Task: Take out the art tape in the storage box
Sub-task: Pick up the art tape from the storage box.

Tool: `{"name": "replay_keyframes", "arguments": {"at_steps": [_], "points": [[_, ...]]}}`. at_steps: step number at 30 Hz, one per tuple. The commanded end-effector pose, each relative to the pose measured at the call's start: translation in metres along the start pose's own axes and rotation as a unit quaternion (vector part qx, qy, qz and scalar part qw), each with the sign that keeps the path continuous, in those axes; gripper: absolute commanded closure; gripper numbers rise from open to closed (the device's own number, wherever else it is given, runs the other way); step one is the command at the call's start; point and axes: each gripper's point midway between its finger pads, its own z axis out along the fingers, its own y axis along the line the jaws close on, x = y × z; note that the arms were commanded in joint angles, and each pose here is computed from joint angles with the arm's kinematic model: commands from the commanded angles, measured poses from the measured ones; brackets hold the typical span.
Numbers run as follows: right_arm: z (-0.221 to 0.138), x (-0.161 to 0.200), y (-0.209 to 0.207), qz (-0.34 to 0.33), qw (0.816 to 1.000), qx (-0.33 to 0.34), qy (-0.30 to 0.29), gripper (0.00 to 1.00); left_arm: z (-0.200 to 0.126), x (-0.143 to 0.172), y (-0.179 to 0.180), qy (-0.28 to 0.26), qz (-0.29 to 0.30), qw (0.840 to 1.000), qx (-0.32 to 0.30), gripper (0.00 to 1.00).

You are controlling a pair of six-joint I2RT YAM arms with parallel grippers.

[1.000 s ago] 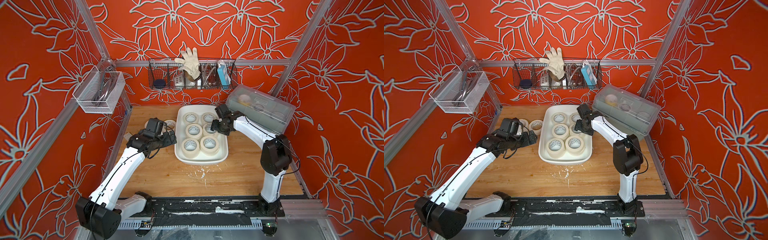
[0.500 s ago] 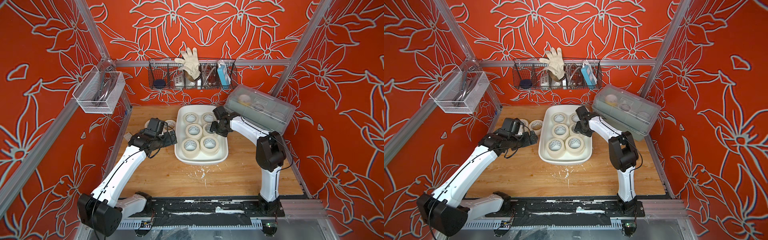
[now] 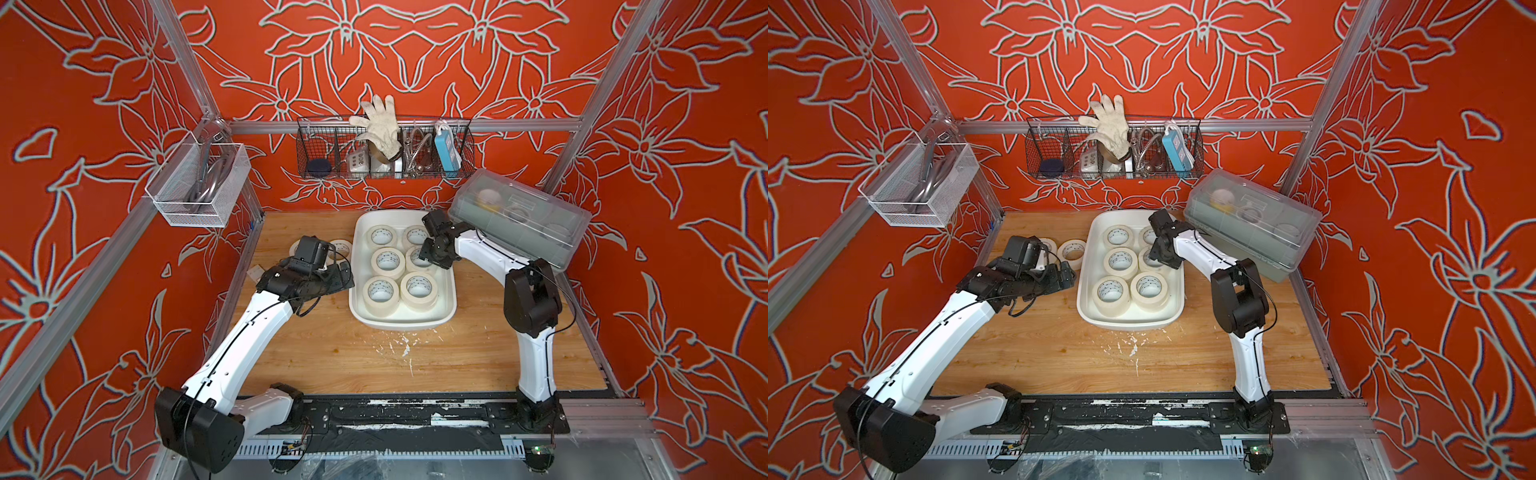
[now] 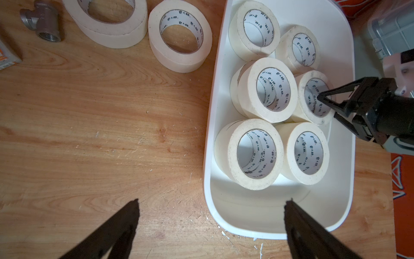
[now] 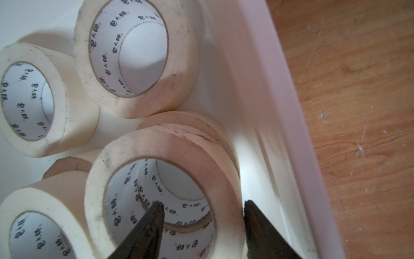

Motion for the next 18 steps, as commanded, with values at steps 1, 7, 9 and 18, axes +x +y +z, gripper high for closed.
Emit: {"name": "replay_keyframes", "arguments": {"at_steps": [1, 7, 9, 18], "points": [[0.0045, -0.0057, -0.0066, 0.014, 1.0, 0.02, -0.013, 0.4, 0.0018, 0.0044, 0.004, 0.004, 0.006, 1.0, -0.007, 0.01], [0.0075, -0.0062, -0.0065, 0.013, 1.0, 0.017, -0.017, 0.5, 0.0003, 0.004, 0.0031, 0.002, 0.004, 1.0, -0.004, 0.01], [0.0078, -0.0062, -0.004, 0.009, 1.0, 0.01, -0.015, 0.54, -0.0005, 0.0044, 0.0037, 0.002, 0.005, 1.0, -0.004, 0.01], [0.0094, -0.0039, -0.0003, -0.002, 1.0, -0.008, 0.0, 0.79, -0.0043, 0.0049, 0.004, -0.001, 0.004, 1.0, -0.003, 0.01]]}}
